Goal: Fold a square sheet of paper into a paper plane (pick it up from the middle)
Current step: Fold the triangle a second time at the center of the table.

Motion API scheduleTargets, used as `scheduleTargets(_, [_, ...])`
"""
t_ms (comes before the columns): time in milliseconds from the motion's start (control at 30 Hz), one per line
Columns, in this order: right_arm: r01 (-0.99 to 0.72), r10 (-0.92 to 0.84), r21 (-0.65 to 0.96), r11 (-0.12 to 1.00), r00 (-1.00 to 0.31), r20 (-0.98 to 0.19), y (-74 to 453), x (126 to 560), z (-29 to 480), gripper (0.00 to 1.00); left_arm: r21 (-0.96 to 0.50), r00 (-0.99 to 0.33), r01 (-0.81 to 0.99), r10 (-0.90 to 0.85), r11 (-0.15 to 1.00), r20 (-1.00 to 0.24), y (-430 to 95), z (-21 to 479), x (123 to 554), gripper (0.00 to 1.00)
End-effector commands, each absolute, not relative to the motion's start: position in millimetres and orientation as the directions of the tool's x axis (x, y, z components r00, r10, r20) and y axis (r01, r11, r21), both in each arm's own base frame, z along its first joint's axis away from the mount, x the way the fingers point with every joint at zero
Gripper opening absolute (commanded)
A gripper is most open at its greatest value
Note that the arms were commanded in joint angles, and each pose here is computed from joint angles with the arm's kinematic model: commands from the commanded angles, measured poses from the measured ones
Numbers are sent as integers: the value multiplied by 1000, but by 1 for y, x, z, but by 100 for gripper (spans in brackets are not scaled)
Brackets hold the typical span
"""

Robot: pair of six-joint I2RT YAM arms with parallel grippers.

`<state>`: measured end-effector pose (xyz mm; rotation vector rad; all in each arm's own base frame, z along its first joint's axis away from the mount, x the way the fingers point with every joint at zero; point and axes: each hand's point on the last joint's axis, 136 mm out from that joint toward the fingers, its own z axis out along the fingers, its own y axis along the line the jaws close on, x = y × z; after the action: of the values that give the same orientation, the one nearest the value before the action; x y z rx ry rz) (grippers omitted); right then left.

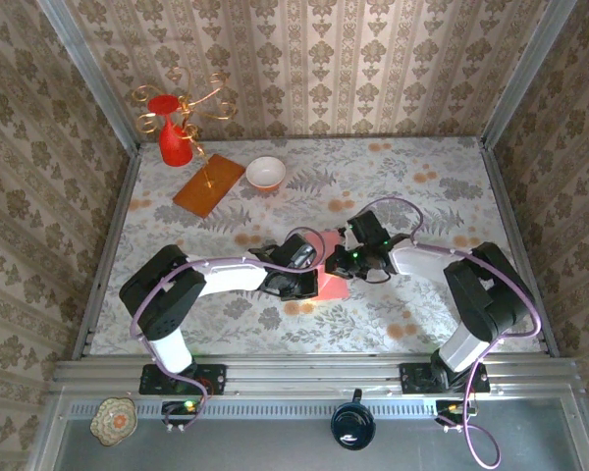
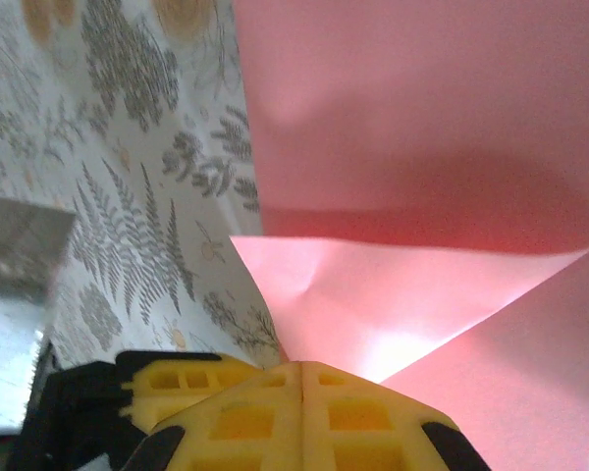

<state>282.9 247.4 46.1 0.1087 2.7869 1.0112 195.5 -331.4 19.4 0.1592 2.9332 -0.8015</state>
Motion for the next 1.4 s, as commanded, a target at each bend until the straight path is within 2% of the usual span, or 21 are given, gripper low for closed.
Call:
scheduleTargets(0, [4,94,595,804,-988,-121,246,271,28,3,-427,-996,84,66,901,-55,-307,-3,183,0])
scheduleTargets(367, [-25,40,601,799,-995,-94,261,267,14,1,-421,-997,76,62,904,-46,-305,-4,182,0])
scheduleTargets(600, [-5,55,523,853,-993,-100,242,274,0,1,-368,-998,58,60,928,-6,-291,-14,176,0])
scheduleTargets(933, [132,215,522,843,-971,-101,190,318,-16,1,-243,-994,-24,3,970,110,-258,-43,152,0])
scheduleTargets(1367, [190,334,550,813,-927,-173,151,371,4,2,-271,-995,6,35,962,99,-268,-36,158,0])
